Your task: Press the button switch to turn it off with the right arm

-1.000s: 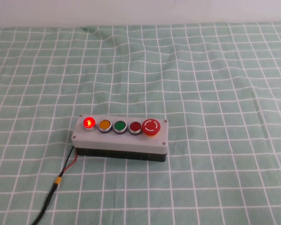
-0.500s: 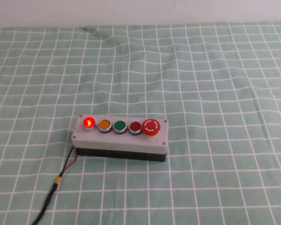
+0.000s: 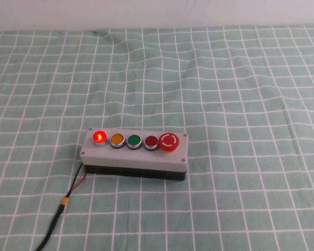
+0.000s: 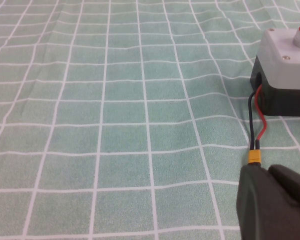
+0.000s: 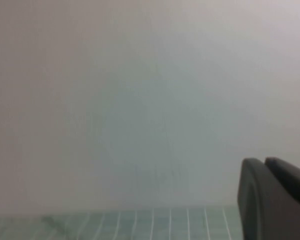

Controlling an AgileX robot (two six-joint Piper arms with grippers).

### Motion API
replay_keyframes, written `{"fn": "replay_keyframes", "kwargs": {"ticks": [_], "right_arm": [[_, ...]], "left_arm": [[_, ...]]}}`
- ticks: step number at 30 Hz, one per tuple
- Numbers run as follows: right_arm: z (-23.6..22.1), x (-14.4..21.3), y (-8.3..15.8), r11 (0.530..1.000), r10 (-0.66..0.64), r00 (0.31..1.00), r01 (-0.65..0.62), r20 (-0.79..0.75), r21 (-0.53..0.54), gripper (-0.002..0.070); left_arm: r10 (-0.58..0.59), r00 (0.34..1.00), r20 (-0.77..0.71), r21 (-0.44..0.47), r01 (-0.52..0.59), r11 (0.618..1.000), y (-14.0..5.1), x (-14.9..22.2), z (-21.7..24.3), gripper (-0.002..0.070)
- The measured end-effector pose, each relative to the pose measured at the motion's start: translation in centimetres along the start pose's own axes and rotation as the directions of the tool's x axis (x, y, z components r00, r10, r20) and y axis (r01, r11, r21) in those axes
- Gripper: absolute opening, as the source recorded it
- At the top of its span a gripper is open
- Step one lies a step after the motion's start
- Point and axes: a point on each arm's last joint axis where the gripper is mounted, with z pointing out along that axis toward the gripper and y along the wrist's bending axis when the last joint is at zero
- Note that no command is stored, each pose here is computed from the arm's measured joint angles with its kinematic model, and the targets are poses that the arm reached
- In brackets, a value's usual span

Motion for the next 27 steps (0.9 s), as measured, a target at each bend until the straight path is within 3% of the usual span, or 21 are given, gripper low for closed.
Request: {"fn": "replay_keyframes", "kwargs": {"ticks": [5, 10, 14, 19, 23, 27], "right_arm": [[3.7, 2.2, -0.3, 0.999, 0.041, 0.965, -0.036, -0.26, 0.022, -0.0016], [6.6, 5.1, -0.2, 0.986, 0.163, 0.864, -0.161, -0.477, 0.045, -0.0016], [9.2, 7.7, -0.5, 0.994, 0.095, 0.765, -0.113, -0.637, 0.013, -0.0016], [13.1, 10.2, 0.1, 0.982, -0.044, 0.611, -0.119, -0.79, -0.147, -0.0016], [16.8, 11.6, 1.3, 0.961, -0.115, 0.551, -0.147, -0.827, -0.232, -0.0016], [20.4, 13.1, 4.3, 0.927, -0.203, 0.51, -0.175, -0.836, -0.332, -0.0016]], "left_arm": [[0.0, 1.0, 0.0, 0.0, 0.0, 1.0, 0.0, 0.0, 0.0, -0.0004], [0.0, 1.0, 0.0, 0.0, 0.0, 1.0, 0.0, 0.0, 0.0, -0.0004], [0.0, 1.0, 0.0, 0.0, 0.0, 1.0, 0.0, 0.0, 0.0, -0.0004], [0.0, 1.0, 0.0, 0.0, 0.0, 1.0, 0.0, 0.0, 0.0, -0.0004], [0.0, 1.0, 0.0, 0.0, 0.0, 1.0, 0.0, 0.0, 0.0, -0.0004], [0.0, 1.0, 0.0, 0.0, 0.0, 1.0, 0.0, 0.0, 0.0, -0.0004]]}}
